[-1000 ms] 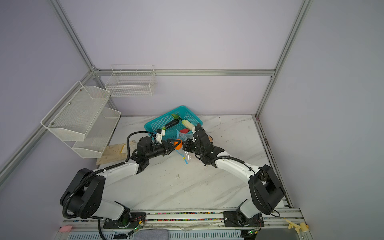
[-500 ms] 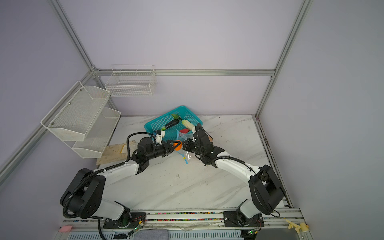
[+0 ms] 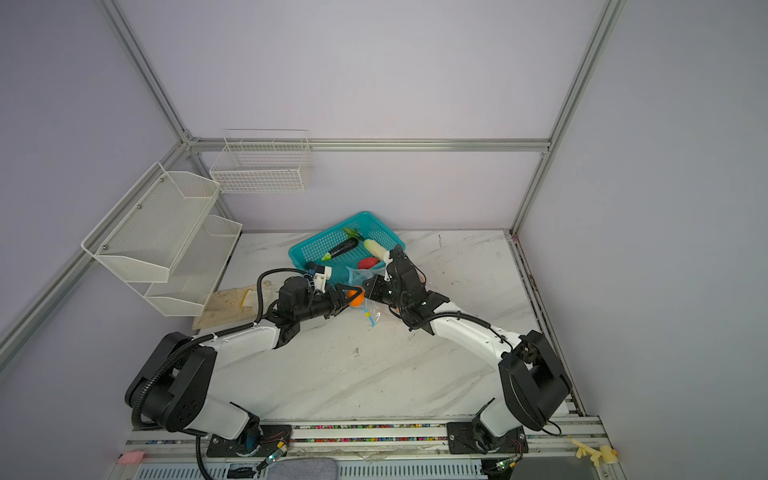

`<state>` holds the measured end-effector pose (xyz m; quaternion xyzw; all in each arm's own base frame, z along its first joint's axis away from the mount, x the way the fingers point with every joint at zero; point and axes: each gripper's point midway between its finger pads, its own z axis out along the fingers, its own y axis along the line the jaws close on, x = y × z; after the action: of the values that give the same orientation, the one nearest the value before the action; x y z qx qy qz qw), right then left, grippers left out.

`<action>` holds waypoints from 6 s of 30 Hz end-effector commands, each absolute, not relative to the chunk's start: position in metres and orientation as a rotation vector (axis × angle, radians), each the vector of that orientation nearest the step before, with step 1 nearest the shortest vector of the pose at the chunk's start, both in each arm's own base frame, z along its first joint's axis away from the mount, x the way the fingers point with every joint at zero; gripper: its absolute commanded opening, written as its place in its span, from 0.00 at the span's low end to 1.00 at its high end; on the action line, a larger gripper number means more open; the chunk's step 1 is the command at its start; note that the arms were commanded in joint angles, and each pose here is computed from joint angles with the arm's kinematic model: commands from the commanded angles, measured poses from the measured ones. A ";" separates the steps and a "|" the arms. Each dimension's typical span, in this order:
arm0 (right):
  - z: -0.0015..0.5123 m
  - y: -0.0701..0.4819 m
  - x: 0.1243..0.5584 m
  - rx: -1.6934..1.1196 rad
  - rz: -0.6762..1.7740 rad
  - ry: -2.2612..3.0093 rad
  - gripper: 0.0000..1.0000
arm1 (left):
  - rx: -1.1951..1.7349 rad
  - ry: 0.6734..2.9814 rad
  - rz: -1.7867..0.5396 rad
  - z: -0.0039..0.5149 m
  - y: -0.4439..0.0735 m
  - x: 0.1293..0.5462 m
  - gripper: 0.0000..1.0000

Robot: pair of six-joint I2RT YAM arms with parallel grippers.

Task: Place the food in the zip-top bag and seal the zipper
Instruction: 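Lower the orange into the bag opening with the left gripper, then open the left gripper to release the orange into the bag, then raise the left gripper and move it over the teal basket, then lower the left gripper onto the large black eggplant in the basket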

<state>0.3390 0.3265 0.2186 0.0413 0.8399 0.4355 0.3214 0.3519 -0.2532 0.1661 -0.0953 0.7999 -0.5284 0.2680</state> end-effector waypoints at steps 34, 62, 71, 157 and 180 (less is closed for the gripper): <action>0.237 0.336 0.338 0.087 1.210 2.150 0.00 | -0.234 2.167 -1.406 0.182 -0.262 0.351 0.71; 0.229 0.325 0.331 0.104 1.176 2.158 0.00 | 0.010 2.173 -0.884 0.277 -0.205 0.353 0.78; 0.226 0.322 0.329 0.100 1.166 2.161 0.00 | 0.045 2.247 -0.683 0.273 -0.178 0.418 0.80; 0.192 0.336 0.348 0.095 1.184 2.233 0.00 | 0.502 2.350 -0.230 0.098 -0.176 0.625 0.73; 0.193 0.334 0.352 0.110 1.168 2.232 0.00 | 0.524 2.329 -0.259 0.075 -0.191 0.637 0.60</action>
<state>0.3416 0.3319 0.1764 0.0372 0.8551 0.4302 0.2871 0.6258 -0.1797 0.0513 0.1979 0.9187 -0.0902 0.3298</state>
